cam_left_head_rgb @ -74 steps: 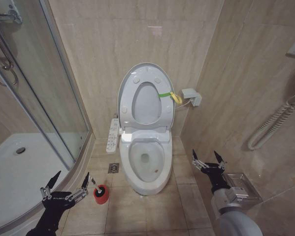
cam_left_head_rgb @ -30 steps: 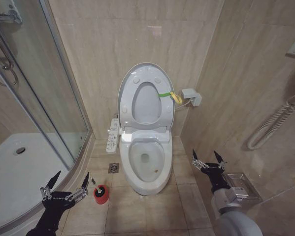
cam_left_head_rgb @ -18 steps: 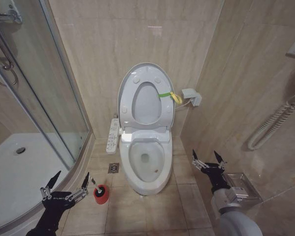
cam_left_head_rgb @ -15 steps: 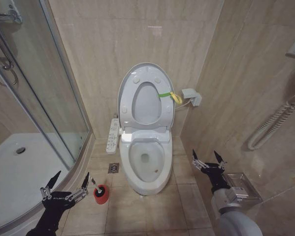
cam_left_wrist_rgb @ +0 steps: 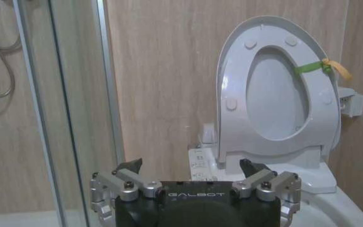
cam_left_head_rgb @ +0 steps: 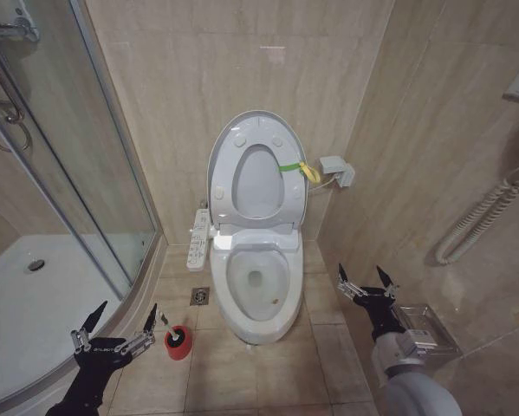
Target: Open the toilet lid, clean the toilet bowl with a toilet brush, close the toilet lid, and flush.
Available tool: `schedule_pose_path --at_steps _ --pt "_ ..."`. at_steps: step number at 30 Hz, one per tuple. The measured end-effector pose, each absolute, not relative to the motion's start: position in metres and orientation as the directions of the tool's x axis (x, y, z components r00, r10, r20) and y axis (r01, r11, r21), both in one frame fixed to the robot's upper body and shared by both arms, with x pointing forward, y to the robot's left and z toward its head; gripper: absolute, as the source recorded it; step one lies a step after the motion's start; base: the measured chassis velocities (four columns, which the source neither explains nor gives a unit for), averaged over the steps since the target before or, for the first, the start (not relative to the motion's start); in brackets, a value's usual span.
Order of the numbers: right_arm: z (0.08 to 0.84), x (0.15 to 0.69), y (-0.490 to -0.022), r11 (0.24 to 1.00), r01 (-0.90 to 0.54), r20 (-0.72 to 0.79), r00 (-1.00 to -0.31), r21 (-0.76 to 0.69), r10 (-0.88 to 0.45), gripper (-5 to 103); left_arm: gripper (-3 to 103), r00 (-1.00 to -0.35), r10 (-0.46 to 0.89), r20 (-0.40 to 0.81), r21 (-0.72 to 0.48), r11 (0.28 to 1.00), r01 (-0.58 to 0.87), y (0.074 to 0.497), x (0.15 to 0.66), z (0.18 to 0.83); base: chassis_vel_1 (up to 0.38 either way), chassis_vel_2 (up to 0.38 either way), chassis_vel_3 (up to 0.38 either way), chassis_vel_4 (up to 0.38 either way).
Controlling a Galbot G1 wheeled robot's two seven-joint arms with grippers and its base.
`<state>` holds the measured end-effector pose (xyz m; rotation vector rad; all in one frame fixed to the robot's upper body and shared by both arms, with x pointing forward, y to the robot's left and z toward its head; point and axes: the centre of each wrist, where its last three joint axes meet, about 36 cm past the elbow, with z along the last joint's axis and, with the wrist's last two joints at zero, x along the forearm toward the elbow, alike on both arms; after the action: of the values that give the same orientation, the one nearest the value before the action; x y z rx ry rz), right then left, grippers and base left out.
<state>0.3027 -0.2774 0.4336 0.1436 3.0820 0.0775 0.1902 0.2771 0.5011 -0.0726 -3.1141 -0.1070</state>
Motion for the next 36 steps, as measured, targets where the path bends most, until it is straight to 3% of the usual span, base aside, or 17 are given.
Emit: schedule_pose_path --at_steps 25,36 --pt "0.434 0.303 -0.277 0.994 0.092 -0.053 -0.994 0.052 0.094 100 100 -0.999 0.04 0.029 0.059 0.997 0.042 0.278 0.198 0.499 0.0 0.0 0.0 0.0" --pt "0.434 0.303 -0.277 0.994 0.091 -0.053 -0.994 0.053 0.094 100 100 -0.994 0.009 0.105 -0.03 1.0 0.006 0.284 0.267 0.48 0.0 0.0 0.0 0.0"
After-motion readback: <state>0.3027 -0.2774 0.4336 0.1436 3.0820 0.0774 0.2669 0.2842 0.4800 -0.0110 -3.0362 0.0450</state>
